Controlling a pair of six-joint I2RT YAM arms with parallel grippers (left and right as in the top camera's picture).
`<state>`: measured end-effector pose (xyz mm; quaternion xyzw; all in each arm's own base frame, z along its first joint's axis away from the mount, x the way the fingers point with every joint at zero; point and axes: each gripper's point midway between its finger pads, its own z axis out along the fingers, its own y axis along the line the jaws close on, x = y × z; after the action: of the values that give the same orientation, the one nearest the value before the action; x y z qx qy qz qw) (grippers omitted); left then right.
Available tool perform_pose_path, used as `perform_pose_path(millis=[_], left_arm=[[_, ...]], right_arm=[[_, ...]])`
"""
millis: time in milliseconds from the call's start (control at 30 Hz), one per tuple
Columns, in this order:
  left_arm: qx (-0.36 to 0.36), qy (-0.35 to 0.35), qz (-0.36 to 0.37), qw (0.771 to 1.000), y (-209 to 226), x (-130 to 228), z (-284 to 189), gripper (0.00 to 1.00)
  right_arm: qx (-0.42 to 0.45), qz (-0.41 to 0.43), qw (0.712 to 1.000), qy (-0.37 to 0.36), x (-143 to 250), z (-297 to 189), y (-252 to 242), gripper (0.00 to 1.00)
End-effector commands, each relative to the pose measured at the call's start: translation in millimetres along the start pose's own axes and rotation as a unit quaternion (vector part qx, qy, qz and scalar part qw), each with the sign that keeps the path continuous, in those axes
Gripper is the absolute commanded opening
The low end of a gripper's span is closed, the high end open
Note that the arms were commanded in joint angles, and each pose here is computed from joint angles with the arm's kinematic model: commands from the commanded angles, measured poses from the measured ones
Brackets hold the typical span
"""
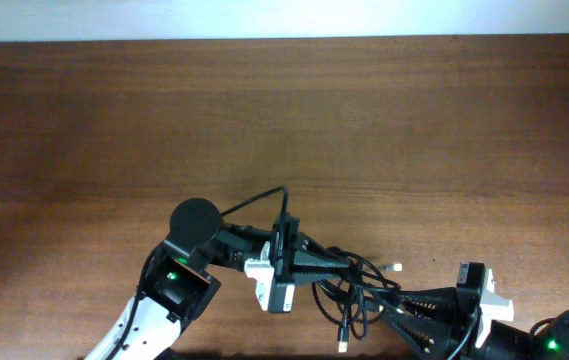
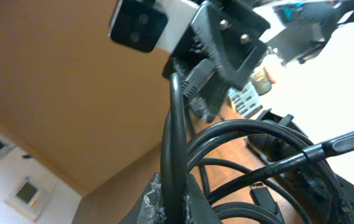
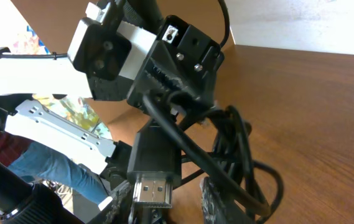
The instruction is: Untangle cables
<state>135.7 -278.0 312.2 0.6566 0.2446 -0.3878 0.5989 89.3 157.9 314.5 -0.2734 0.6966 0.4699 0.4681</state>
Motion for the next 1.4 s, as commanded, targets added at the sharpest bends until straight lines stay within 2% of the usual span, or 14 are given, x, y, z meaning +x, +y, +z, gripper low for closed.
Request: perform_pose_path(millis=[0, 233, 433, 600, 733, 867, 967, 1033, 1100, 1267, 1367], left_arm=[[0.049, -0.038, 0.006, 0.998, -12, -20, -1, 0.00], [0.062, -0.046, 0.006, 0.997, -16, -23, -2, 0.00], [0.062, -0.046, 0.006, 0.997, -16, -22, -2, 0.00], [0.065, -0.048, 0.006, 0.997, -18, -23, -2, 0.00], [0.081, -0.058, 0.006, 0.995, -23, -27, -3, 0.00], [0.084, -0.060, 0.006, 0.995, -24, -27, -3, 0.00], [0.084, -0.060, 0.006, 0.995, -24, -27, -3, 0.00], [0.084, -0.060, 0.006, 0.995, -24, -27, -3, 0.00], [0.084, -0.060, 0.006, 0.995, -24, -27, -3, 0.00], [0.084, -0.060, 0.006, 0.995, -24, -27, -3, 0.00], [0.083, -0.060, 0.007, 0.995, -24, -27, -3, 0.00]], right_arm=[[0.013, -0.005, 1.000, -0.005, -4, -1, -3, 0.32], [0.029, -0.012, 0.999, -0.008, -5, -1, -8, 0.38], [0.075, -0.011, 0.997, -0.015, -8, -3, -24, 0.47], [0.092, -0.017, 0.995, -0.018, -9, -4, -30, 0.50], [0.093, -0.026, 0.995, -0.024, -13, -4, -30, 0.56], [0.092, -0.032, 0.995, -0.028, -15, -4, -29, 0.57], [0.085, -0.033, 0.995, -0.027, -15, -4, -26, 0.53], [0.073, -0.035, 0.996, -0.026, -15, -3, -22, 0.37], [0.052, -0.043, 0.997, -0.027, -17, -2, -15, 0.30], [0.033, -0.051, 0.998, -0.028, -18, -2, -8, 0.31], [0.031, -0.058, 0.997, -0.027, -18, -2, -7, 0.36]])
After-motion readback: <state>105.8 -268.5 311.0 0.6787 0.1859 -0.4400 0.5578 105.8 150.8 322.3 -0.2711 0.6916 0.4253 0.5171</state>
